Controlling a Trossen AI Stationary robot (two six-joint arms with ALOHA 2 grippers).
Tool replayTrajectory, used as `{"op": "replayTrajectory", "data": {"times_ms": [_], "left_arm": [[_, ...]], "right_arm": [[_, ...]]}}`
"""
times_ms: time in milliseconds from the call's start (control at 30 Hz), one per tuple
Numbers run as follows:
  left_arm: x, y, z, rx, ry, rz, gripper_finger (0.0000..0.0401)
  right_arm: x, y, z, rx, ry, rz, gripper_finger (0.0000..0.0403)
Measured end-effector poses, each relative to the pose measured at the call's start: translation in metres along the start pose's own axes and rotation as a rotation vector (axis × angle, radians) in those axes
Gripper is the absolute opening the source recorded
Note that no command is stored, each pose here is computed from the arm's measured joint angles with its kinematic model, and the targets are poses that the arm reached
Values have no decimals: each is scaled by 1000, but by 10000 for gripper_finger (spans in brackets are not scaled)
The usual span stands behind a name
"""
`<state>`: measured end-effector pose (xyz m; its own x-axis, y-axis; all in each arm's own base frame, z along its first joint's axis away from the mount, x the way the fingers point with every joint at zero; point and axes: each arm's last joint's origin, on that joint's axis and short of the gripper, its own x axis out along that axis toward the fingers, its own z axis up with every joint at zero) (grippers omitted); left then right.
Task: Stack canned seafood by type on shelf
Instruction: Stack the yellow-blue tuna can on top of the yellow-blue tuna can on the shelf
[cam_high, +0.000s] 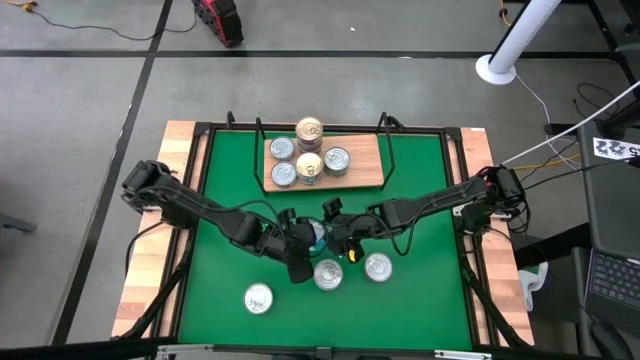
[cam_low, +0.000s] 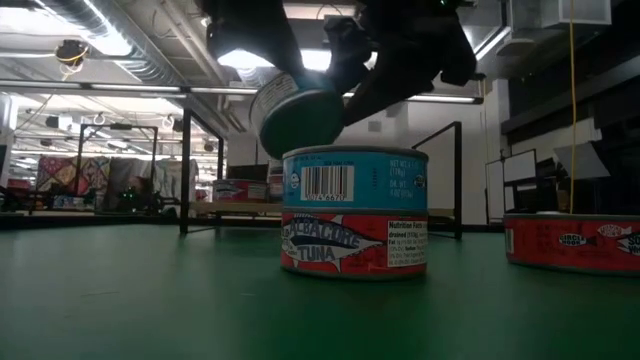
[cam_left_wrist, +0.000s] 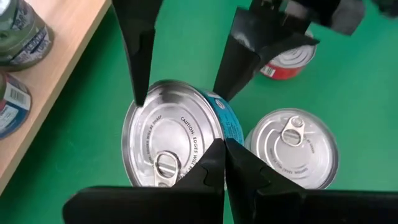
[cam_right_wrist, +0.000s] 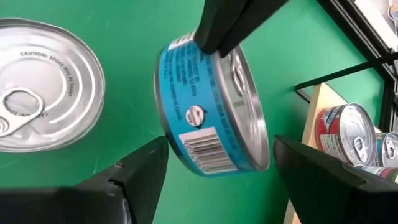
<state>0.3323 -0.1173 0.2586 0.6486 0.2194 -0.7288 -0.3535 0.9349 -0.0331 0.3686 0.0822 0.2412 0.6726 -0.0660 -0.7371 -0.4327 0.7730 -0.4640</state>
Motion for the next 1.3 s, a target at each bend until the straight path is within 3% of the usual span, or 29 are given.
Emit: {"op": "replayTrajectory", "data": {"times_ms": [333,733,833,1000,1300], "left_arm": [[-8,0,7,-8,-51,-36,0],[-11,2,8,5,-64,-28,1],[-11,2,8,17,-64,-27,10],[-11,1,9,71,-65,-31,52],[-12,0,8,170,-64,-42,174]], "right_arm": [[0,0,1,2,-14,-1,280],[0,1,1,-7,-16,8,131],[0,1,1,-6,-17,8,128],[0,0,1,-1,-14,-1,129],[1,-1,0,48,0,-6,134]]}}
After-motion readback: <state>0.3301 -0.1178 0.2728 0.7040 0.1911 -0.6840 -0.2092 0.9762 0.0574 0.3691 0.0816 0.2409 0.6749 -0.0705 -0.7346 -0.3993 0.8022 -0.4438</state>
